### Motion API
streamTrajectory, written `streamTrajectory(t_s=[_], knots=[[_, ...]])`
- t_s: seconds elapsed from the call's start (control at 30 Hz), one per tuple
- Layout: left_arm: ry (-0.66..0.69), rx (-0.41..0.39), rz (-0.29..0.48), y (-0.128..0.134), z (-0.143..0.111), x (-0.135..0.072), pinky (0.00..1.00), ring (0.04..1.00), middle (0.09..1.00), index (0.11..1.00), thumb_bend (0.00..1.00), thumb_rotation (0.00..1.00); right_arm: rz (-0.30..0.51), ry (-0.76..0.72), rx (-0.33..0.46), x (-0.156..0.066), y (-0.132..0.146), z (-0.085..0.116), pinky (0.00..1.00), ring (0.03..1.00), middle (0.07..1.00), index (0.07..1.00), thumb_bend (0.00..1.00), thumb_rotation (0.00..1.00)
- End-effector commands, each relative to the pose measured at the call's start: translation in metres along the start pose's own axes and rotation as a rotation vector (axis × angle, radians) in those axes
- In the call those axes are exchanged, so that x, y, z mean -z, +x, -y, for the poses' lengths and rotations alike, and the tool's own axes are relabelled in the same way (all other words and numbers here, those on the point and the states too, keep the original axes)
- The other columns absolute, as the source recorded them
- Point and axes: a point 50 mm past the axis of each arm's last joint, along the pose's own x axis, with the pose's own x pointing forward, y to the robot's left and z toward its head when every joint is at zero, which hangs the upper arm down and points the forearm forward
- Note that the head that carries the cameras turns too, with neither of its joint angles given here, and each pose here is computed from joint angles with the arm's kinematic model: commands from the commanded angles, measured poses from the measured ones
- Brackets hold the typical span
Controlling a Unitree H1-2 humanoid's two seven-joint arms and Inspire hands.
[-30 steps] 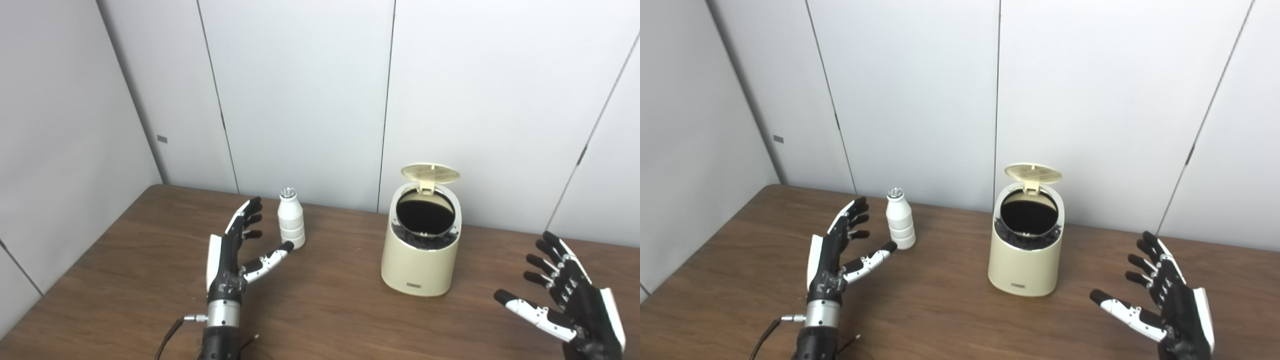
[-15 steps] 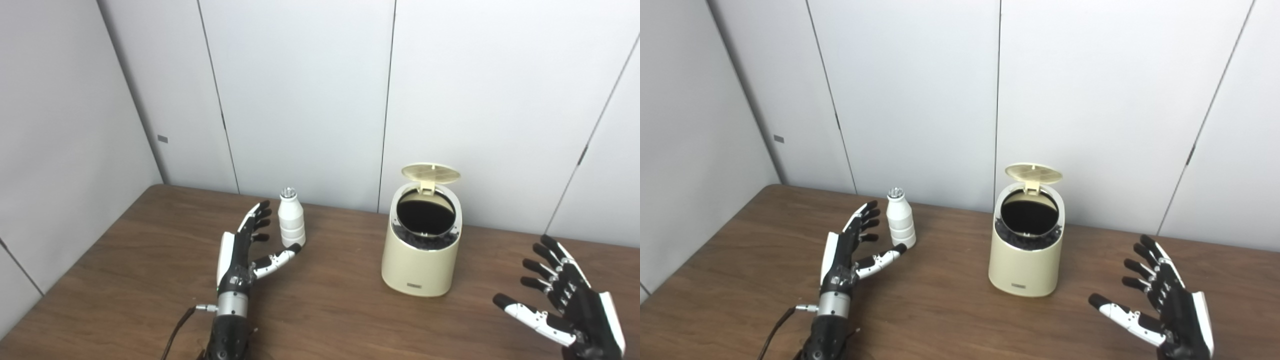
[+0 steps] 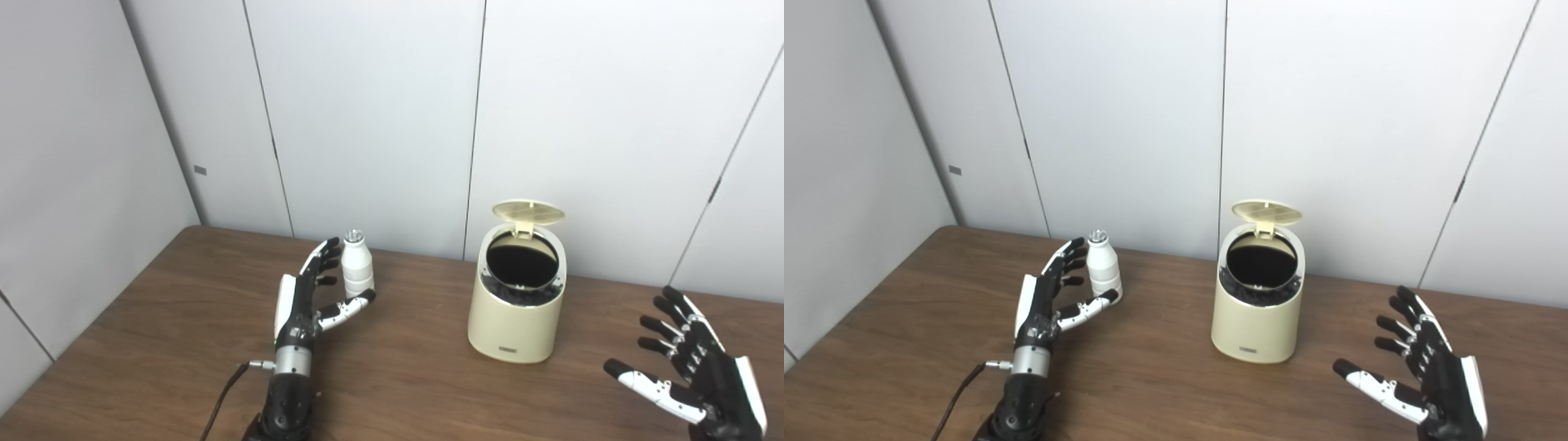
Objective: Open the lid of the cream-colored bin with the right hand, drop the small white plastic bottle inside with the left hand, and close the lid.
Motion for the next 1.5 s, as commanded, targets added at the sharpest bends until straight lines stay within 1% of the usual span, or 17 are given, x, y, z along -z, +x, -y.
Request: streamTrajectory(t_s=[0.0, 0.3, 0.4, 0.5, 0.6, 0.77, 0.87, 0.97, 1.1, 1.2, 1.33, 1.4, 1.43, 1.47], knots=[[-0.006, -0.015, 0.053, 0.012, 0.000, -0.008, 0.72, 0.809, 0.841, 0.885, 0.72, 0.11, 0.075, 0.008, 0.002, -0.013, 0.006, 0.000, 0.67, 0.779, 0.877, 0.880, 0.65, 0.00], [-0.001, -0.012, 0.046, 0.017, 0.005, -0.007, 0.75, 0.804, 0.839, 0.883, 0.72, 0.12, 0.065, -0.009, 0.004, -0.013, 0.003, -0.001, 0.66, 0.768, 0.878, 0.877, 0.66, 0.00], [-0.003, -0.009, 0.043, 0.018, 0.007, -0.006, 0.75, 0.805, 0.835, 0.874, 0.72, 0.12, 0.058, 0.007, 0.002, -0.013, 0.002, -0.002, 0.67, 0.770, 0.882, 0.878, 0.66, 0.01], [-0.002, -0.006, 0.041, 0.019, 0.009, -0.005, 0.72, 0.803, 0.832, 0.868, 0.72, 0.10, 0.054, 0.009, 0.005, -0.013, 0.001, -0.002, 0.67, 0.775, 0.883, 0.881, 0.67, 0.03], [-0.006, -0.006, 0.036, 0.019, 0.011, -0.002, 0.73, 0.801, 0.831, 0.862, 0.72, 0.10, 0.054, 0.003, 0.005, -0.014, 0.001, -0.002, 0.66, 0.766, 0.876, 0.876, 0.67, 0.04], [-0.012, -0.001, 0.028, 0.019, 0.013, 0.001, 0.74, 0.803, 0.835, 0.861, 0.71, 0.10, 0.057, 0.009, 0.004, -0.015, 0.000, -0.003, 0.66, 0.767, 0.876, 0.873, 0.67, 0.02], [-0.017, -0.002, 0.025, 0.019, 0.015, 0.002, 0.73, 0.796, 0.831, 0.858, 0.72, 0.09, 0.059, 0.012, 0.004, -0.016, -0.001, -0.003, 0.66, 0.767, 0.880, 0.877, 0.66, 0.02], [-0.019, -0.002, 0.025, 0.020, 0.016, 0.004, 0.72, 0.794, 0.831, 0.855, 0.71, 0.08, 0.061, 0.008, 0.004, -0.017, -0.002, -0.004, 0.66, 0.767, 0.879, 0.880, 0.67, 0.05], [-0.032, -0.003, 0.028, 0.021, 0.019, 0.007, 0.70, 0.778, 0.825, 0.847, 0.71, 0.06, 0.062, 0.007, 0.006, -0.017, -0.002, -0.004, 0.67, 0.768, 0.868, 0.875, 0.68, 0.05], [-0.042, -0.011, 0.026, 0.022, 0.021, 0.009, 0.65, 0.749, 0.804, 0.832, 0.71, 0.02, 0.062, 0.007, 0.010, -0.019, -0.003, -0.004, 0.66, 0.765, 0.865, 0.872, 0.68, 0.05], [-0.055, -0.032, 0.018, 0.022, 0.025, 0.013, 0.55, 0.653, 0.727, 0.770, 0.68, 0.00, 0.060, 0.017, 0.010, -0.022, -0.004, -0.003, 0.67, 0.772, 0.865, 0.872, 0.67, 0.03], [-0.053, -0.051, 0.011, 0.022, 0.026, 0.014, 0.50, 0.585, 0.676, 0.704, 0.68, 0.00, 0.062, 0.017, 0.010, -0.023, -0.004, -0.003, 0.67, 0.771, 0.864, 0.872, 0.66, 0.03], [-0.045, -0.066, 0.007, 0.023, 0.026, 0.015, 0.45, 0.504, 0.598, 0.621, 0.59, 0.00, 0.063, 0.018, 0.010, -0.023, -0.005, -0.003, 0.67, 0.771, 0.864, 0.873, 0.66, 0.03], [-0.042, -0.077, 0.005, 0.023, 0.027, 0.015, 0.41, 0.460, 0.551, 0.577, 0.54, 0.00, 0.063, 0.017, 0.009, -0.024, -0.005, -0.004, 0.66, 0.769, 0.865, 0.873, 0.66, 0.03]])
